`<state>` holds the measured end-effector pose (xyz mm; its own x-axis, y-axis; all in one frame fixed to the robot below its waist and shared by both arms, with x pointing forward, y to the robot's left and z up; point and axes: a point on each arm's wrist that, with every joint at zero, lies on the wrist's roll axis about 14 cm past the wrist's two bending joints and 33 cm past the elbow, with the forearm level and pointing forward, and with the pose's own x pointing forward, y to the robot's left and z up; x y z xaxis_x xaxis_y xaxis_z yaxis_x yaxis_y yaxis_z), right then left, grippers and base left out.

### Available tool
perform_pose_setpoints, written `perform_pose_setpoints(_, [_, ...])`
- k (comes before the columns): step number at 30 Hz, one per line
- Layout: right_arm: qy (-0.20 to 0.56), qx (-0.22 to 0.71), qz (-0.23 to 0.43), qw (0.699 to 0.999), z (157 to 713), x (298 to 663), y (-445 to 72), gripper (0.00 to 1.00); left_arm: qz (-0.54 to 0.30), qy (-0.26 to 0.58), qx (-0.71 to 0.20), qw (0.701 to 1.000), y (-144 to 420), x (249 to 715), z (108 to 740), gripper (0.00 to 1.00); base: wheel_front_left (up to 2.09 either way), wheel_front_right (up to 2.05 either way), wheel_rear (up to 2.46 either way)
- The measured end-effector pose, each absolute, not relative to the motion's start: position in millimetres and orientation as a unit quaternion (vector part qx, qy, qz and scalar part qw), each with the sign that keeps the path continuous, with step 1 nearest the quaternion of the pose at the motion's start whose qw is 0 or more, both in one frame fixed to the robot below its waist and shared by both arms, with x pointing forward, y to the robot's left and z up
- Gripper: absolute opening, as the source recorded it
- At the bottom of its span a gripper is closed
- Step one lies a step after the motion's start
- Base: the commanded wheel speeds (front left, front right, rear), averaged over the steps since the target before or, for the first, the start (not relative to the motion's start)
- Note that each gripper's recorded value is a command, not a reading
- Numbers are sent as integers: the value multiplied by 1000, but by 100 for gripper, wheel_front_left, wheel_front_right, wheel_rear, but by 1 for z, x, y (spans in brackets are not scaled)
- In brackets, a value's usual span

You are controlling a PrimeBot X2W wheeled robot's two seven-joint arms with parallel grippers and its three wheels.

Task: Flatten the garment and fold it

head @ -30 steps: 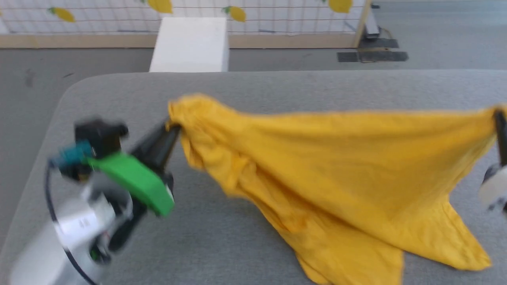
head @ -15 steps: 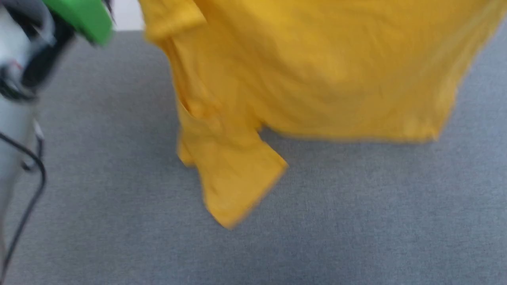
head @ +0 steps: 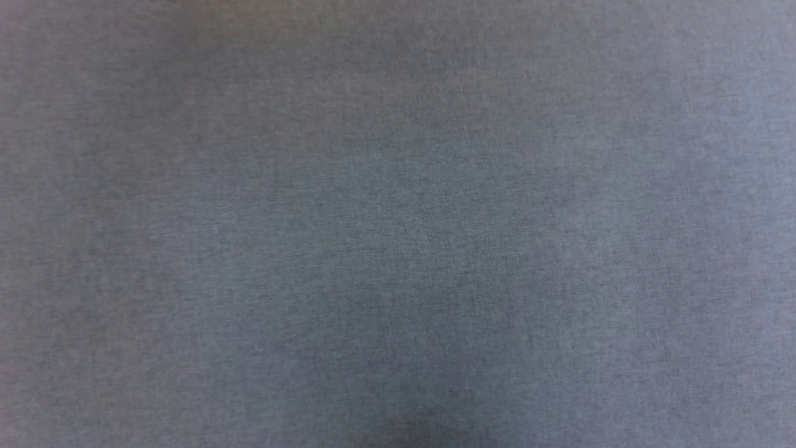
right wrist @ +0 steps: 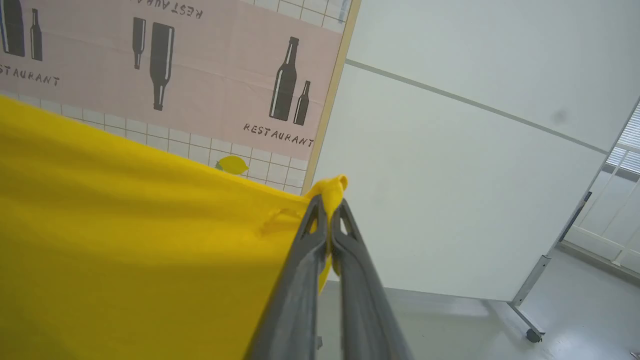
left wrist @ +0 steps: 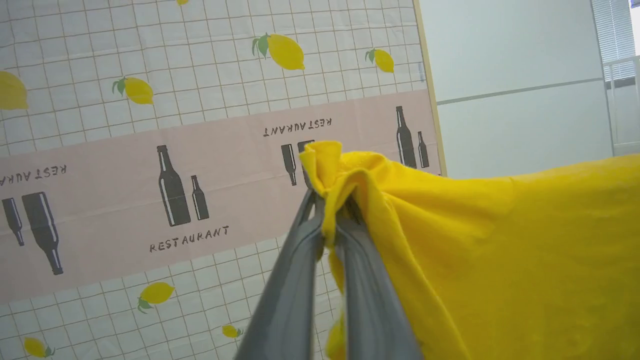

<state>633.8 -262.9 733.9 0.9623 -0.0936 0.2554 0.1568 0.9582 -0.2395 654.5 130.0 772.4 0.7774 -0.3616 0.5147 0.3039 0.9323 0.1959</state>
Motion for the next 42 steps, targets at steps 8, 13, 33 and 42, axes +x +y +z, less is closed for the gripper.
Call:
perform_pose_setpoints(8, [-84,-132,-40,987,689,641,-254,0,-194,-173,78,963,126,674,677,0,0,0,0])
perform_pose_setpoints(13, [17,-95,-8,995,596,619,-247,0,-221,-17,98,970,130,648,565,0,0,0,0])
perform_pose_setpoints(33, [239,-17,20,971,434,429,-240,0,-318,316,63,892,128,383,388,0,0,0,0])
perform_pose_setpoints(42, [342,-15,-7,940,390,356,-256,0,-332,364,72,867,122,304,381,0,0,0,0])
